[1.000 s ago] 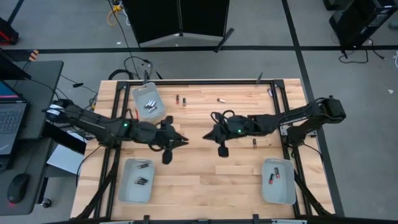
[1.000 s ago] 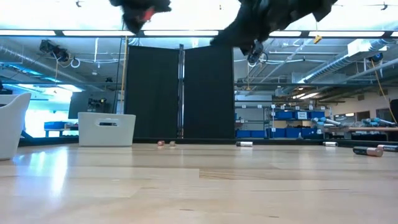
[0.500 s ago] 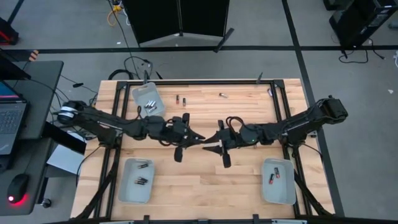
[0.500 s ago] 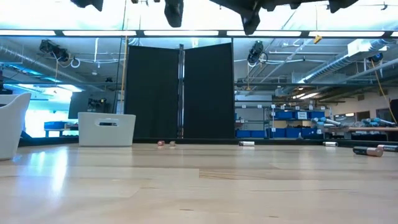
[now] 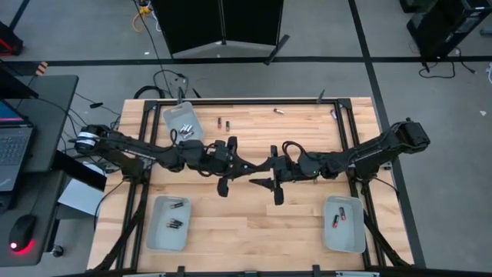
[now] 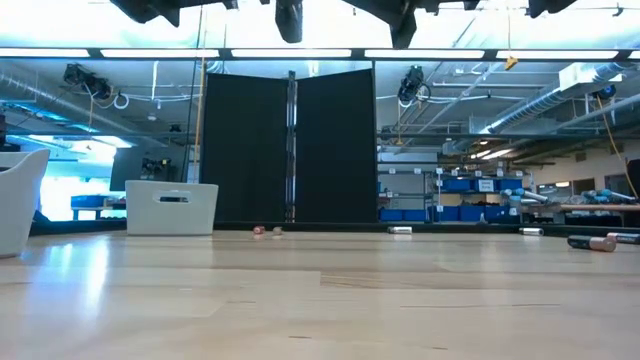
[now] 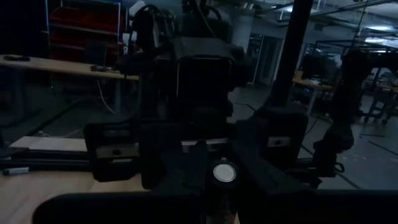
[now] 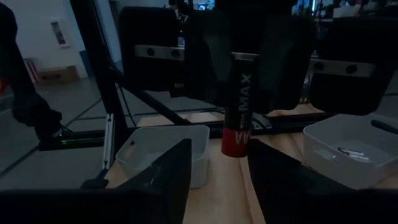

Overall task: Sort batteries
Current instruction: Put the black-red battery into the bottom right gray bin

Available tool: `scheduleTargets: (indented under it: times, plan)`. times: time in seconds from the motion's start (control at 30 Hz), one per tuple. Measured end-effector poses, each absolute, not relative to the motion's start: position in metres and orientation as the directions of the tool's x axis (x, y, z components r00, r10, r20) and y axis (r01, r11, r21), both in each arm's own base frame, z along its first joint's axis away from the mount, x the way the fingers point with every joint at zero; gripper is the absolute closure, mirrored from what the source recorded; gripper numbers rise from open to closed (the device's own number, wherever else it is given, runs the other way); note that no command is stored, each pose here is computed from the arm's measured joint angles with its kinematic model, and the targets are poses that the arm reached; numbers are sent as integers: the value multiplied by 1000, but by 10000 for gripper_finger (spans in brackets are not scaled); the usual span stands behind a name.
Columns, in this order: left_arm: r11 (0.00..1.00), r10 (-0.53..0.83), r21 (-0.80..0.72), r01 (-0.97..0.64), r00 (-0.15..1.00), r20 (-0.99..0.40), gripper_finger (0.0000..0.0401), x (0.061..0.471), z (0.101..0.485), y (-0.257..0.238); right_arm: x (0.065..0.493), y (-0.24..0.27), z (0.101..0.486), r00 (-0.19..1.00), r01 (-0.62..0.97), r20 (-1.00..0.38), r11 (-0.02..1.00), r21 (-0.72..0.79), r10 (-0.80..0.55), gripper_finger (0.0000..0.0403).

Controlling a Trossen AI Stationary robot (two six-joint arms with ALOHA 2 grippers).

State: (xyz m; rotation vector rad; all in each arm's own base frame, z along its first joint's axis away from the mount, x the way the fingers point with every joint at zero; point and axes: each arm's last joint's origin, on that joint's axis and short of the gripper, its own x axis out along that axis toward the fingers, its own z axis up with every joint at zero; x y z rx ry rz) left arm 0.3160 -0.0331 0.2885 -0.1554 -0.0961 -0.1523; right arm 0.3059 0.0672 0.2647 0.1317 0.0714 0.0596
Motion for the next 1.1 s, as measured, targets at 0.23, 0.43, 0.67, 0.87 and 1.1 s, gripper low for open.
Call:
scheduleTargets:
  times: [0.23, 0.43, 0.67, 0.87, 1.1]
  plan:
    - [978, -151, -127, 166, 981, 123, 352, 316, 290, -29, 307, 61, 267, 998, -42, -43, 991, 125, 48, 255]
    - [979, -148, -121, 163, 981, 128, 352, 318, 289, -29, 309, 53, 269, 997, -72, -17, 988, 134, 75, 281]
    - [980, -143, -118, 162, 978, 150, 352, 326, 281, -25, 310, 47, 267, 996, -73, -39, 988, 137, 79, 326]
    - [980, -163, -92, 179, 974, 157, 352, 325, 282, -24, 310, 48, 266, 995, -73, -53, 988, 134, 80, 339]
    - [988, -157, 27, 154, 971, 178, 288, 319, 291, -23, 306, 46, 266, 982, -28, -182, 990, 137, 53, 339]
